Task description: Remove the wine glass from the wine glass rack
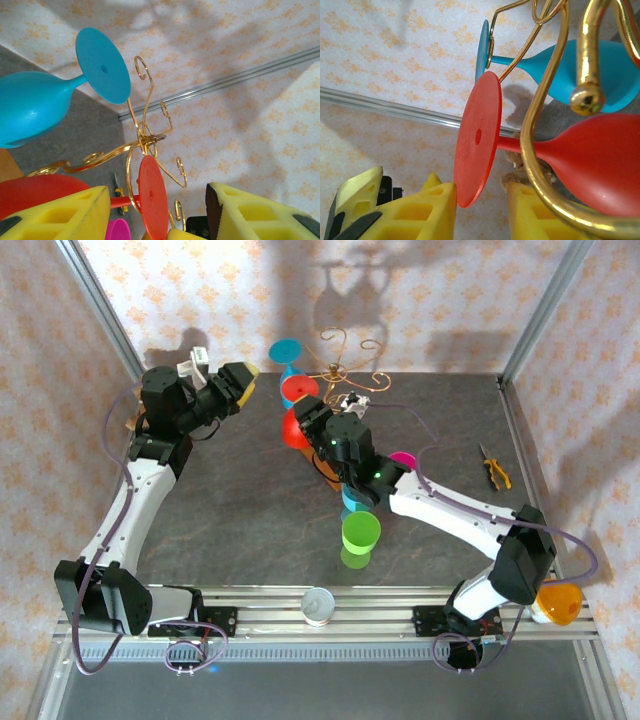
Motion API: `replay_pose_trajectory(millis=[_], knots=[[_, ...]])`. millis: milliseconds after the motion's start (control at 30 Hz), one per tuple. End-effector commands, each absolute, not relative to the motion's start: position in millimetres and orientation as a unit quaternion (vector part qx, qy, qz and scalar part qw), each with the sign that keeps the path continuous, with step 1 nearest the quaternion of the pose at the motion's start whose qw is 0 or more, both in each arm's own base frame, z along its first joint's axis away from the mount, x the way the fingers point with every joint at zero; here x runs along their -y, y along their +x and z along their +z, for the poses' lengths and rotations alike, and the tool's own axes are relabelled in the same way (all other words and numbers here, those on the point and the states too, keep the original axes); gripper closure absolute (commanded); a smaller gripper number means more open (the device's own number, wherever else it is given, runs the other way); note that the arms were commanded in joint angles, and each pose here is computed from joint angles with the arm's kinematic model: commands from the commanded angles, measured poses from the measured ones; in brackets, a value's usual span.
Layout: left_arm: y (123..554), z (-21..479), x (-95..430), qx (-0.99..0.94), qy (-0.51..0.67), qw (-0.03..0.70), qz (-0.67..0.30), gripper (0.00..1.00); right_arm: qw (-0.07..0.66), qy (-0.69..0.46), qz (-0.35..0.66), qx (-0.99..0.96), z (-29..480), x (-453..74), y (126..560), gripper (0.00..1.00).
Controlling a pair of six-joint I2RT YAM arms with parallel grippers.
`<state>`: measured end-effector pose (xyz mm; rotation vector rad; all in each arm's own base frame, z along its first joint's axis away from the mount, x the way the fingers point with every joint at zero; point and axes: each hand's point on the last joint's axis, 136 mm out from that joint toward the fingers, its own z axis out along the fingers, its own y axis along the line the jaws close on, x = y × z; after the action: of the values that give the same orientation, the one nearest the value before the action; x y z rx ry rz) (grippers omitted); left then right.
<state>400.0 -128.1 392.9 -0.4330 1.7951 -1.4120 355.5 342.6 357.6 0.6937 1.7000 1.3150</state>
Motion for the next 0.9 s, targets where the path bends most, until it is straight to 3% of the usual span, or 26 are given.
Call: replay_pose_trajectory(millis=[0, 600, 867], knots=[[399, 406, 129, -0.694, -0.154, 0.410, -0.572, 0.48, 0.436, 0.291, 0.550, -0.650, 384, -337, 361, 0.68], [398, 403, 128, -0.694, -0.156, 0.408, -0.573, 0.48, 0.419, 0.304, 0.555, -0.651, 385, -336, 375, 0.65], [398, 403, 127, -0.694, -0.157, 0.408, -0.572, 0.48, 0.408, 0.313, 0.557, -0.652, 377, -338, 377, 0.73]])
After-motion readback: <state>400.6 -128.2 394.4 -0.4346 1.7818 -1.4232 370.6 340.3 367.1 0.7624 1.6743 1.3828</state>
